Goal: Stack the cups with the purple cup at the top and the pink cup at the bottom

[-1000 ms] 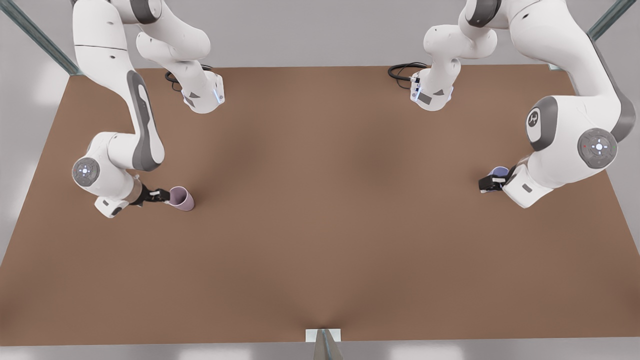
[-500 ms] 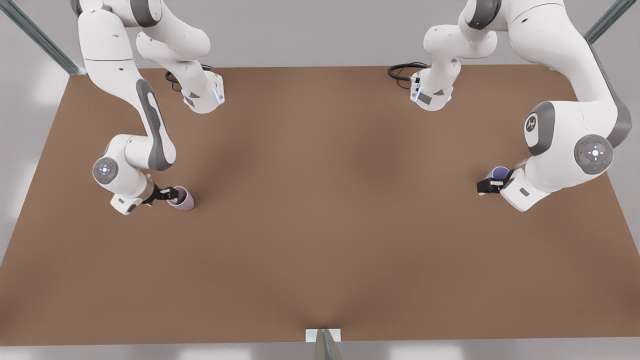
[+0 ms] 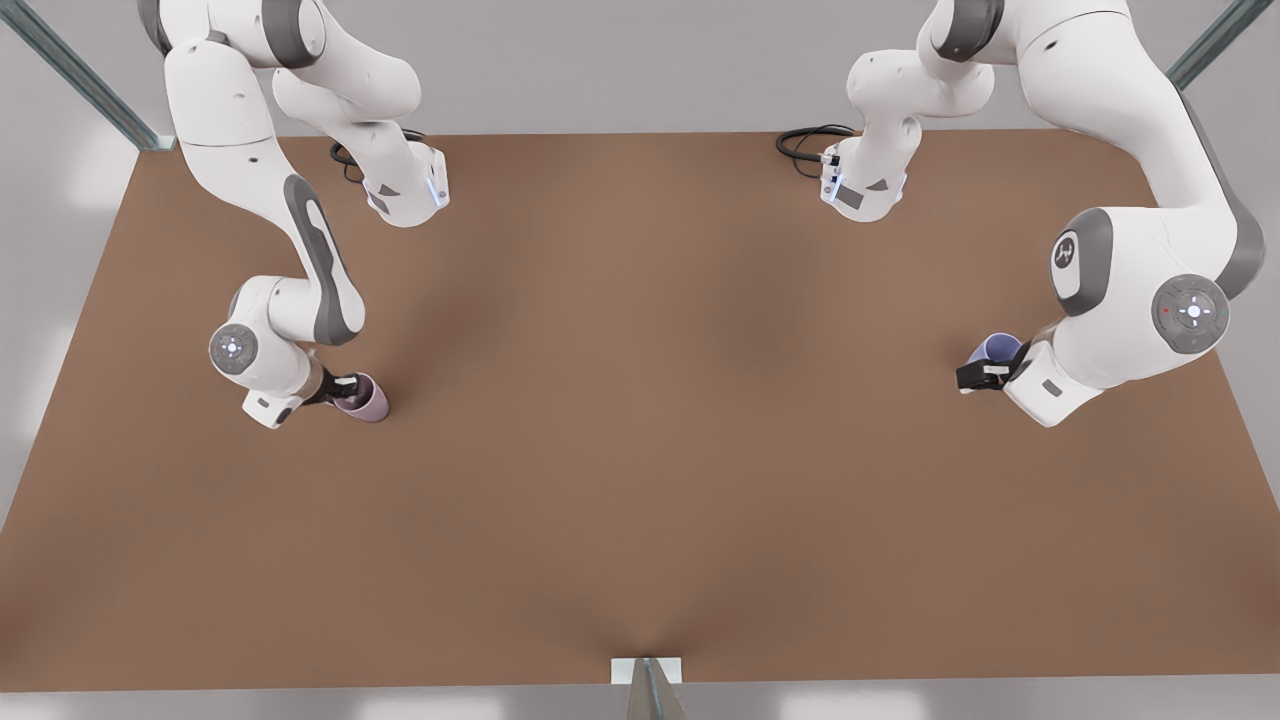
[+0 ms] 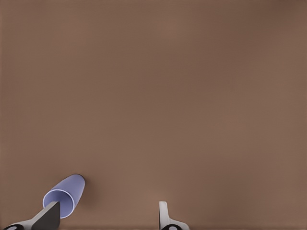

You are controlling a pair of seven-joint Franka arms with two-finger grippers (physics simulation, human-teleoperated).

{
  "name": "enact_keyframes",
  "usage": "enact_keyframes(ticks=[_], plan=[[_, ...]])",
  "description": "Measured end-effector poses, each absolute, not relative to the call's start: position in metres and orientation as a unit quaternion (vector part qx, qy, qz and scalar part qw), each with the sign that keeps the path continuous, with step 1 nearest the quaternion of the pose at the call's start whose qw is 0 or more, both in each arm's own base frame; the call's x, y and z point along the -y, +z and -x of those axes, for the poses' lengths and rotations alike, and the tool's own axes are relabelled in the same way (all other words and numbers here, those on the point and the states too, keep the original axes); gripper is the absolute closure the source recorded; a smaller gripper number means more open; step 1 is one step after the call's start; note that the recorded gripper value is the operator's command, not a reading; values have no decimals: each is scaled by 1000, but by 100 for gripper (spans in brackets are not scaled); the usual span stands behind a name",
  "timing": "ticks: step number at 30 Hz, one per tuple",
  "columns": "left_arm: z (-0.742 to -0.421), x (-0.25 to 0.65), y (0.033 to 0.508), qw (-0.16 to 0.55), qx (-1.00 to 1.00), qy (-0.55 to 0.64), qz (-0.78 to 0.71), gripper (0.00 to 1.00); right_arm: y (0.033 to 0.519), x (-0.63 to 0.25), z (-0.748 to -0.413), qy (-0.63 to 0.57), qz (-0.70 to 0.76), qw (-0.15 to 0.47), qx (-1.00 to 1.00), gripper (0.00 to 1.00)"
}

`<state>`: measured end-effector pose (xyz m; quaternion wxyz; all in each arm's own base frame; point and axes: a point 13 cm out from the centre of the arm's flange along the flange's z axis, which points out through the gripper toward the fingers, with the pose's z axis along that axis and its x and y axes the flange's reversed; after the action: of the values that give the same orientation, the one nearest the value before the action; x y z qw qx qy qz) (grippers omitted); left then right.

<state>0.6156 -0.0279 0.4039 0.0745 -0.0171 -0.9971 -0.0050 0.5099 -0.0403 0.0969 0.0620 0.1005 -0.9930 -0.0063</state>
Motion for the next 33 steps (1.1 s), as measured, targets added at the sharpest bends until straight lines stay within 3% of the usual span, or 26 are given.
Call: enact_keyframes(ticks=[1, 2, 9, 13, 16, 20, 26, 33], plan=[[-616, 28, 404, 74, 997, -5, 17, 0, 97, 40, -510, -6, -101, 62, 993, 66], [-616, 28, 404, 74, 997, -5, 17, 0, 97, 40, -511, -6, -102, 61, 993, 78], [-616, 28, 404, 74, 997, -5, 17, 0, 113, 32, -524, -8, -116, 43, 992, 79], [-616, 22, 404, 74, 997, -6, 13, 0, 177, -3, -566, -12, -145, -2, 989, 79], [-616, 17, 404, 73, 997, -6, 9, 0, 211, -95, -588, -30, -198, -20, 979, 79], [-617, 17, 404, 73, 997, -6, 10, 0, 249, -290, -613, -76, -276, -38, 957, 79], [-613, 16, 396, 80, 997, -6, 10, 0, 216, -535, -602, -78, -293, -50, 952, 79], [-559, -34, 329, 120, 992, -3, -28, 0, 149, -588, -570, -61, -192, -26, 979, 79]])
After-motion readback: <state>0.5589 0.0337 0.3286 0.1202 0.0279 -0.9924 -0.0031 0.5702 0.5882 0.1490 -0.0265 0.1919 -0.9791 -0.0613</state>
